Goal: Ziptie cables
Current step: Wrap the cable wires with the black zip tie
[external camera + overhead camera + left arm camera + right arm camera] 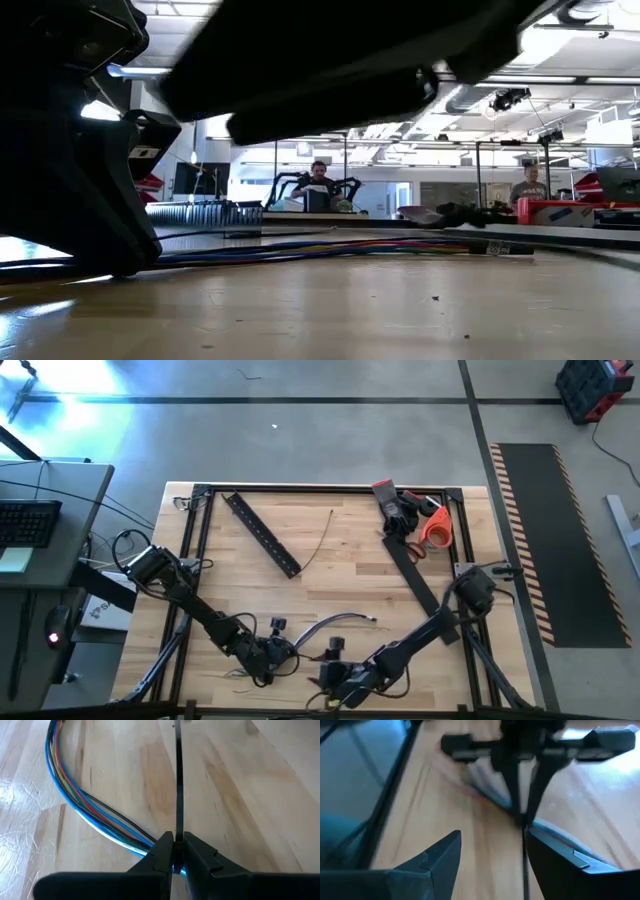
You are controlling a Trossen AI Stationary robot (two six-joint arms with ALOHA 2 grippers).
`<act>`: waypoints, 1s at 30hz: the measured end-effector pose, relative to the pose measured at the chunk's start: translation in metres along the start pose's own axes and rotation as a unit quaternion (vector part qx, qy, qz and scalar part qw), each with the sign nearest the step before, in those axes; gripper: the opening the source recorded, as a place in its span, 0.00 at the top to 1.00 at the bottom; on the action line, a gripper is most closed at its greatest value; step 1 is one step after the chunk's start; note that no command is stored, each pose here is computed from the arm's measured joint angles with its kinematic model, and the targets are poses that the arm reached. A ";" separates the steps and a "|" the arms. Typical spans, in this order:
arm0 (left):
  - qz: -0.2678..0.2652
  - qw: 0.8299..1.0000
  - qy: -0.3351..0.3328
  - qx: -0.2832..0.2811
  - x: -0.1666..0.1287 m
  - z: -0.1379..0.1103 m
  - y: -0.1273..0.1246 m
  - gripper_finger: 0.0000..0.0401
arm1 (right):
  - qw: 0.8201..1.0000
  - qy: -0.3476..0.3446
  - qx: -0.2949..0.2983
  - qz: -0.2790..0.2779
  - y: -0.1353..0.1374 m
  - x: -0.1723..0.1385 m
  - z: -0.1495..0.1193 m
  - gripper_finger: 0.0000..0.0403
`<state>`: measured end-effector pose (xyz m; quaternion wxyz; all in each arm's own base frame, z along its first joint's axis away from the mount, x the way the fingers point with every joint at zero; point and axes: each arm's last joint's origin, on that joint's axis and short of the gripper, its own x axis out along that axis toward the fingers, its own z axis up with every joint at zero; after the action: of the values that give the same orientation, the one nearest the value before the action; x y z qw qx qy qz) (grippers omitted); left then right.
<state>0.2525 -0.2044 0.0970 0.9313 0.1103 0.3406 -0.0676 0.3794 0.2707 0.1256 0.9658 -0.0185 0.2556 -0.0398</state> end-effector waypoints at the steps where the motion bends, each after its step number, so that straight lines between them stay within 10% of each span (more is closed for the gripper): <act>1: 0.000 1.000 0.000 0.002 0.000 0.000 0.000 0.96 | 1.000 -0.009 0.005 -0.014 -0.001 0.006 -0.004 0.48; 19: 0.001 1.000 -0.006 -0.003 0.000 0.001 0.000 0.96 | 0.998 -0.014 0.022 -0.059 0.005 0.061 -0.025 0.74; 30: 0.002 1.000 -0.007 -0.011 0.000 0.001 -0.001 0.96 | 0.992 0.063 -0.013 -0.112 0.008 0.051 0.012 0.68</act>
<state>0.2527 -0.2052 0.0974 0.9349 0.1001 0.3346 -0.0626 0.4294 0.2741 0.1104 0.9371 -0.0570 0.3123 -0.1450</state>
